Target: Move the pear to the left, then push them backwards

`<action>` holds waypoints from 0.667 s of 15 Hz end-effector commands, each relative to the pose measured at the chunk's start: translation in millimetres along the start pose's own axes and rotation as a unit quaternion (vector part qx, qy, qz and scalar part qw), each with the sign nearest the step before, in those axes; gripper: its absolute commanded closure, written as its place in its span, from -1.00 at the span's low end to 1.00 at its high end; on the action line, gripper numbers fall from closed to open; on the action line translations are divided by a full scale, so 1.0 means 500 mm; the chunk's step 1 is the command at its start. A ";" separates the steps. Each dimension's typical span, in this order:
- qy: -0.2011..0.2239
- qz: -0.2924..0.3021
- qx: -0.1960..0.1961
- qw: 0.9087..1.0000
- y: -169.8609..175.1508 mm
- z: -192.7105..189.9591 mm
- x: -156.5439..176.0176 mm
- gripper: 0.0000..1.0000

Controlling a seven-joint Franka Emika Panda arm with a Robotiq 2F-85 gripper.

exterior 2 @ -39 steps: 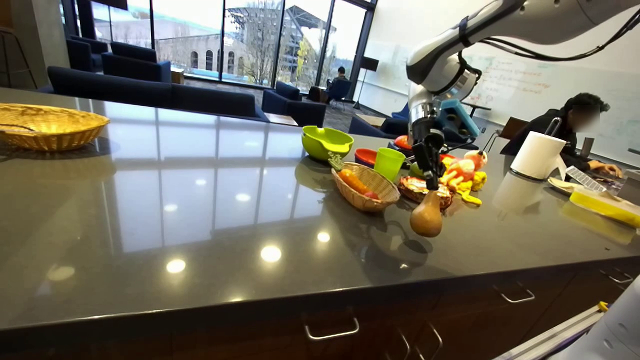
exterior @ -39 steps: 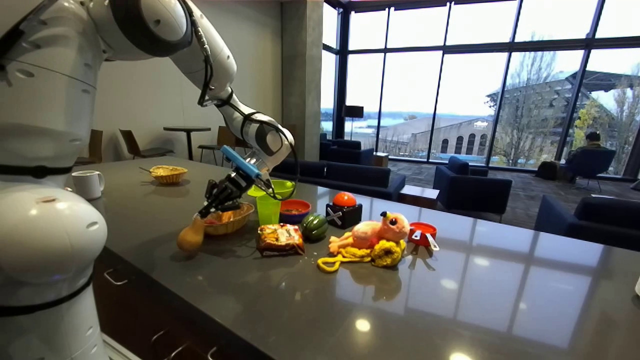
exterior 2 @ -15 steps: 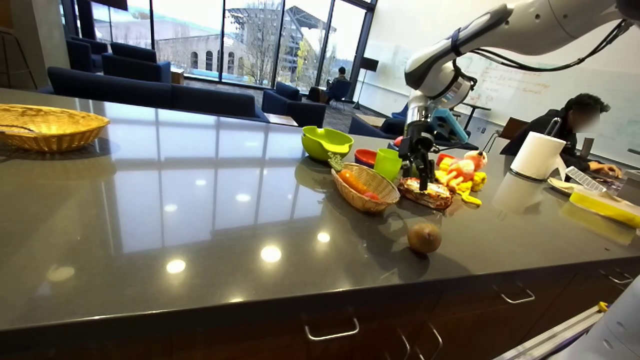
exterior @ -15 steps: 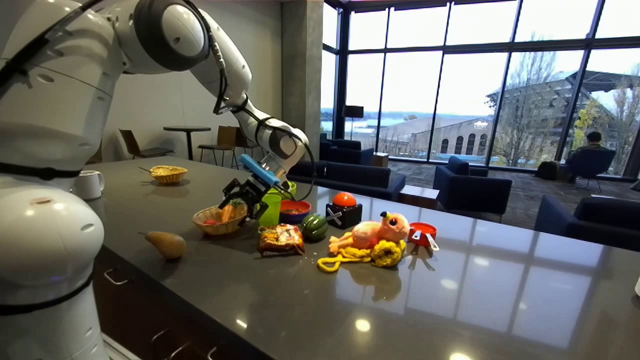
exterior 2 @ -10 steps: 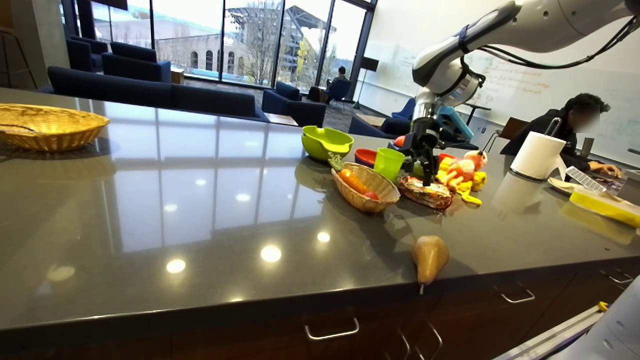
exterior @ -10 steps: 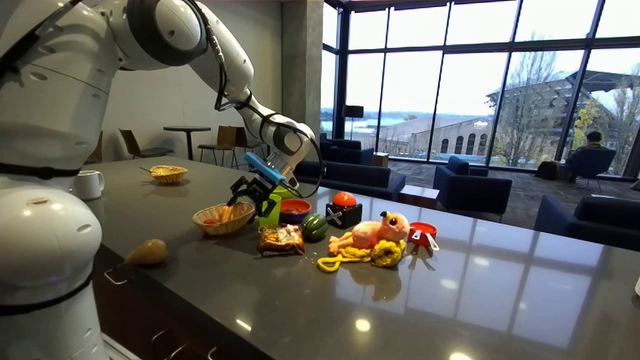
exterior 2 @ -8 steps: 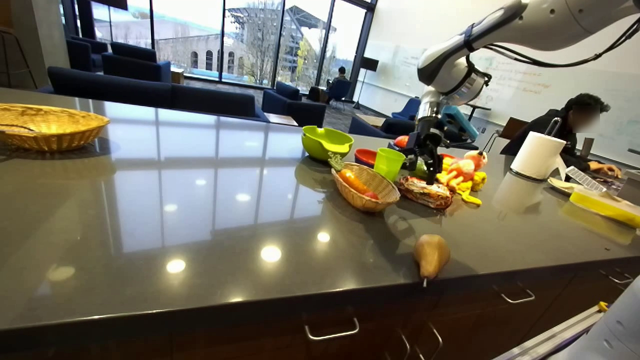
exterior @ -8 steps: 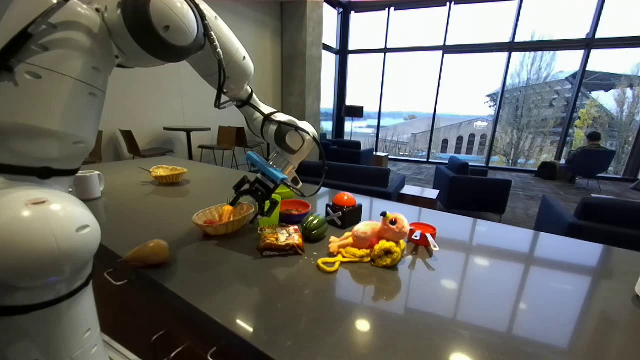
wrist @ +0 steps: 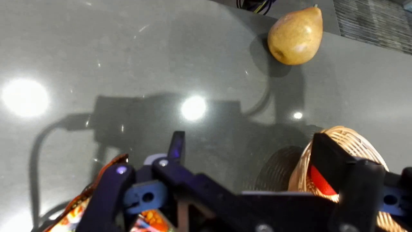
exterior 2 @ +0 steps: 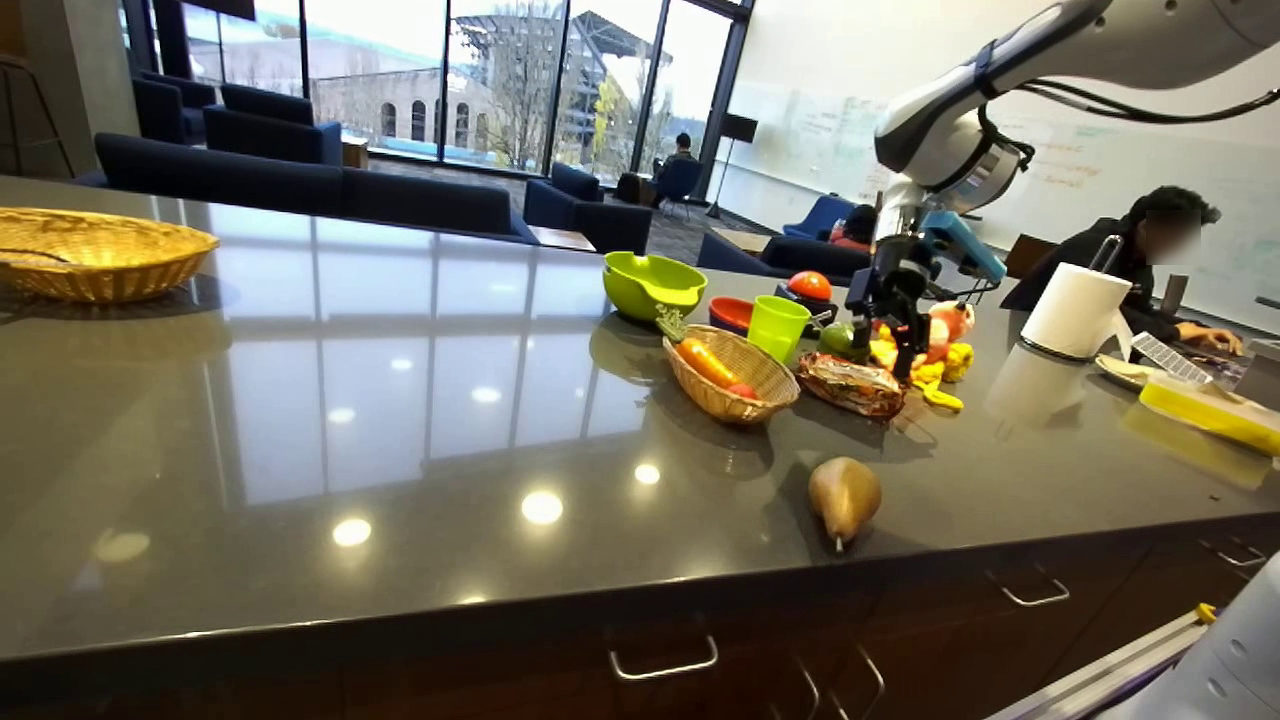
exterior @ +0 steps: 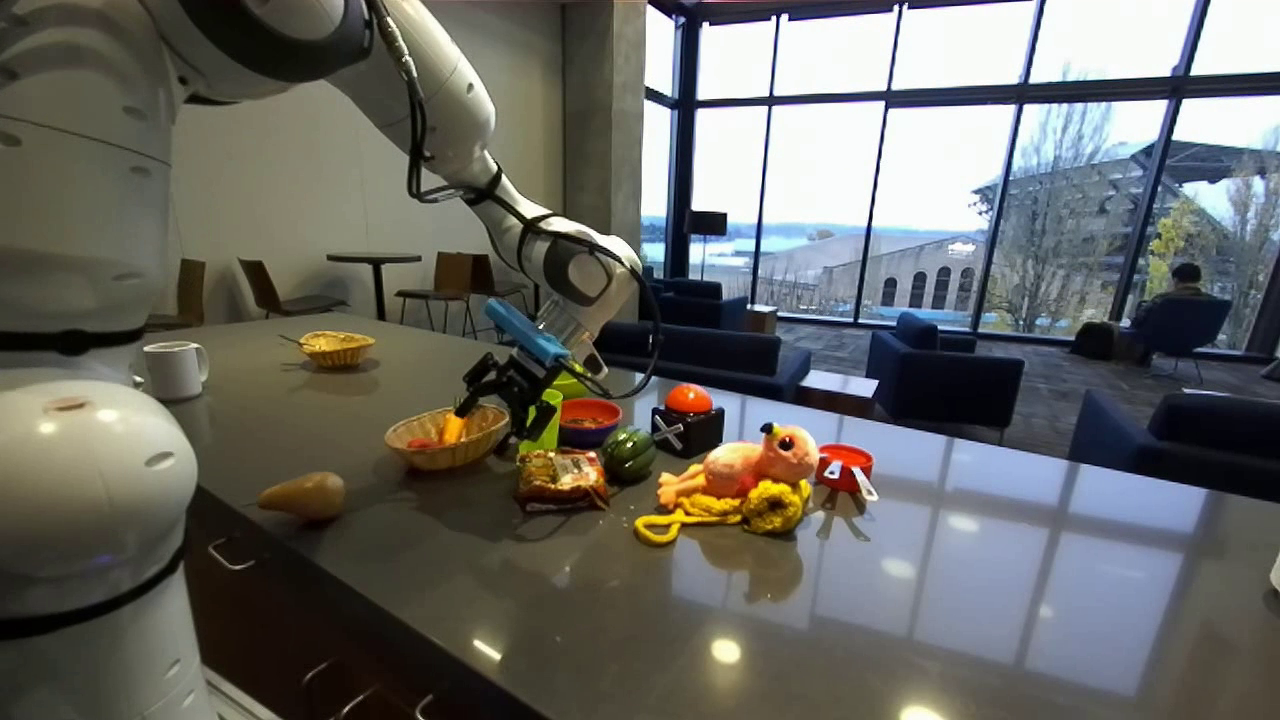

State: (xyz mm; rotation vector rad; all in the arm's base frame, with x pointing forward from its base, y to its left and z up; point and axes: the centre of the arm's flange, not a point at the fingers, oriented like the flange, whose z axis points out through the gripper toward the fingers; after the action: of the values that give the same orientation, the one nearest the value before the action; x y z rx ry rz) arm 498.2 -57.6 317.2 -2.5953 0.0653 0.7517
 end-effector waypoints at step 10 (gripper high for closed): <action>0.024 0.040 -0.036 0.998 -0.039 0.014 -0.180 -1.00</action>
State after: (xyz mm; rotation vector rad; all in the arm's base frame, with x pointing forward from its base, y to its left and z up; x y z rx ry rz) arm 446.7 -49.4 348.2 -2.6602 0.1234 0.7559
